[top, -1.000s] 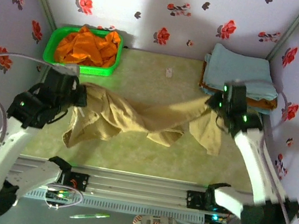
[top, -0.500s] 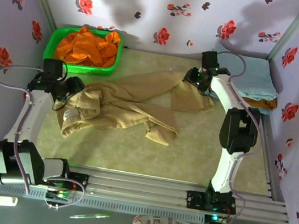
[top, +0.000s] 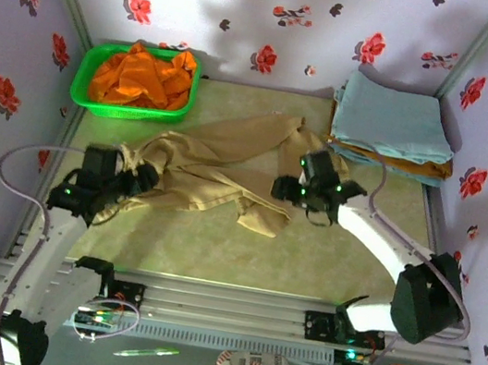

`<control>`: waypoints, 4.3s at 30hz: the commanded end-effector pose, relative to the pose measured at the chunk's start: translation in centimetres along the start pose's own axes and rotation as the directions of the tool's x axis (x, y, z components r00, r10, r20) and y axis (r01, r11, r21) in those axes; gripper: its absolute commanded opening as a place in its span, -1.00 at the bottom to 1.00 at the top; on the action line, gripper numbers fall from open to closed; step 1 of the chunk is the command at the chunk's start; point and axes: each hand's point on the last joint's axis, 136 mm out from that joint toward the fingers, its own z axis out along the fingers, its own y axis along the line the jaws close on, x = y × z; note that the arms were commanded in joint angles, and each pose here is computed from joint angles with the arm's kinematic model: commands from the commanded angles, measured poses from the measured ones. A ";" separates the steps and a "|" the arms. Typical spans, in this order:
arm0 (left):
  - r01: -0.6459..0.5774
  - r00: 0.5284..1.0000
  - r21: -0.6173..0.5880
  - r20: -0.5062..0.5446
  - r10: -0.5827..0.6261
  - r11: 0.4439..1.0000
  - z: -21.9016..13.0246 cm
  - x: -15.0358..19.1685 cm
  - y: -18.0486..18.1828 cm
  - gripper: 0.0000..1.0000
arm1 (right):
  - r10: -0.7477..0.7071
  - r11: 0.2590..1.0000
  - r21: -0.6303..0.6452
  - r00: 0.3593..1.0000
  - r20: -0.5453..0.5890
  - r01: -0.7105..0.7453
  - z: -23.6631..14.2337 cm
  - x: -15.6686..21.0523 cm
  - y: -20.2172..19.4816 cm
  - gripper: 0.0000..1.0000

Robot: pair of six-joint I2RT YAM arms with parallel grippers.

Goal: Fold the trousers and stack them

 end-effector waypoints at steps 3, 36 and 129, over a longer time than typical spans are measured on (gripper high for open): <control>0.067 0.996 -0.123 -0.051 -0.074 0.990 2.9 3.9 3.9 0.81 | 0.063 0.997 -0.048 0.995 -0.083 -0.067 1.7 5.4 0.1 0.40; 0.005 0.986 0.017 0.166 -0.008 1.000 -1.4 -4.0 -1.0 -1.00 | 0.008 0.940 0.304 0.902 0.431 -0.154 -17.1 -8.3 -8.7 -1.00; 0.002 0.999 0.262 -0.032 0.007 0.965 4.5 2.9 -4.1 0.67 | 0.787 0.535 0.120 0.545 0.290 -0.836 -3.1 -3.1 -27.3 -0.33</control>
